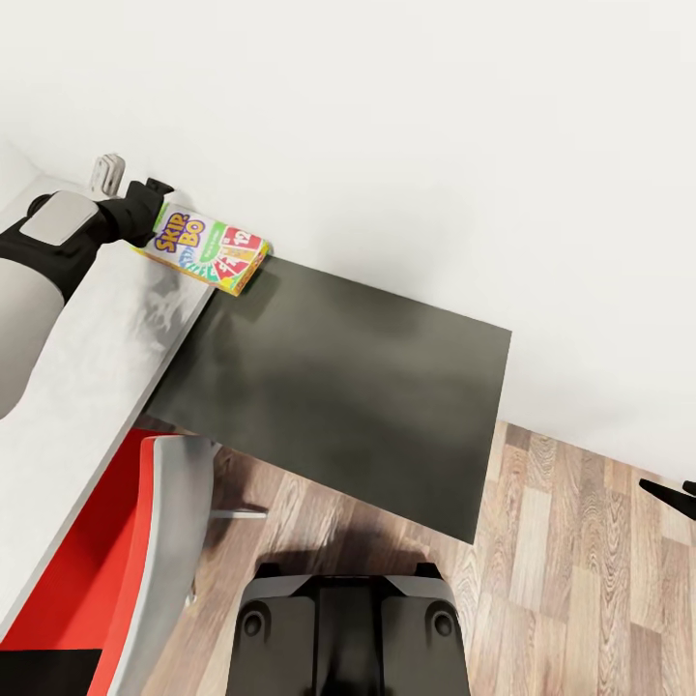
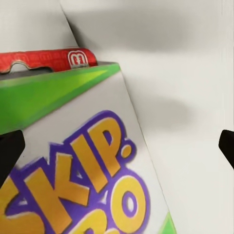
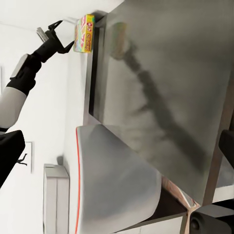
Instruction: Put all the toys in the child's room - the three board games (two on the bed and one on the table), the two jigsaw puzzles on the table, and the tennis ball on the table - inside the toy box on the table in the child's room.
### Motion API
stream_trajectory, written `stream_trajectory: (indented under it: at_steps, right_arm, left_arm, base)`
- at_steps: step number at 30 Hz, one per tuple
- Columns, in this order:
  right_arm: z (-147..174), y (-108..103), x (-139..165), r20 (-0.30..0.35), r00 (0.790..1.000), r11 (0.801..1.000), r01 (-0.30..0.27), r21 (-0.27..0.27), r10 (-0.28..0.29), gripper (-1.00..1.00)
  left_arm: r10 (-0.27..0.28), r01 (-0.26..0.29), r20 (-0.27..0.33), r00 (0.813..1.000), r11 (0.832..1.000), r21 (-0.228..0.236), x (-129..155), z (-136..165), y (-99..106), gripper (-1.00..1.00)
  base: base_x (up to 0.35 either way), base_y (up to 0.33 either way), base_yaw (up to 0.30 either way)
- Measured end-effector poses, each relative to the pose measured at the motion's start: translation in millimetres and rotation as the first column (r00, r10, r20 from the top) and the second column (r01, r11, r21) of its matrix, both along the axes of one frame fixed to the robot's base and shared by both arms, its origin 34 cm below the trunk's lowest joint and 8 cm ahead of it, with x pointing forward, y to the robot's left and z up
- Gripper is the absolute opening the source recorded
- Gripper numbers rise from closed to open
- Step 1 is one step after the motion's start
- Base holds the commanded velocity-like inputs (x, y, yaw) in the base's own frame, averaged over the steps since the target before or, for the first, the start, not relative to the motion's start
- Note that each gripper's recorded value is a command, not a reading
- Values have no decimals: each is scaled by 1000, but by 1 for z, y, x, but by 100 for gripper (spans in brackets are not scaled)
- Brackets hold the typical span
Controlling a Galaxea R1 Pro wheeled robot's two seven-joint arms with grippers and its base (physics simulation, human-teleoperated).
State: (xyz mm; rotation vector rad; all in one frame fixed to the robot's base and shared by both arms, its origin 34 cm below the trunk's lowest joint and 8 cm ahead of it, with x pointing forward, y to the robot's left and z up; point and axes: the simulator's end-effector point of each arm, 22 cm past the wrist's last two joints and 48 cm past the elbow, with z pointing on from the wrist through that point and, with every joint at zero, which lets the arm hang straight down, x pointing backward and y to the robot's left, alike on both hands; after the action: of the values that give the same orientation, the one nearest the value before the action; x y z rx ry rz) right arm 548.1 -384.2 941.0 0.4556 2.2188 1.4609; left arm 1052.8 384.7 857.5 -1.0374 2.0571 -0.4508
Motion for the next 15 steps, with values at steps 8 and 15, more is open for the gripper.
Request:
stream_trajectory:
  at_steps: [8,15]
  right_arm:
    - [-4,1,3,-7,1000,1000,0,2,0,100]
    - [-9,2,6,-17,1000,1000,-2,4,2,100]
  left_arm:
    - [9,-9,4,1000,1000,10,3,0,12,100]
    - [20,-21,6,1000,999,29,7,-2,29,100]
  base:
    - [0,0,-1]
    - [0,0,0]
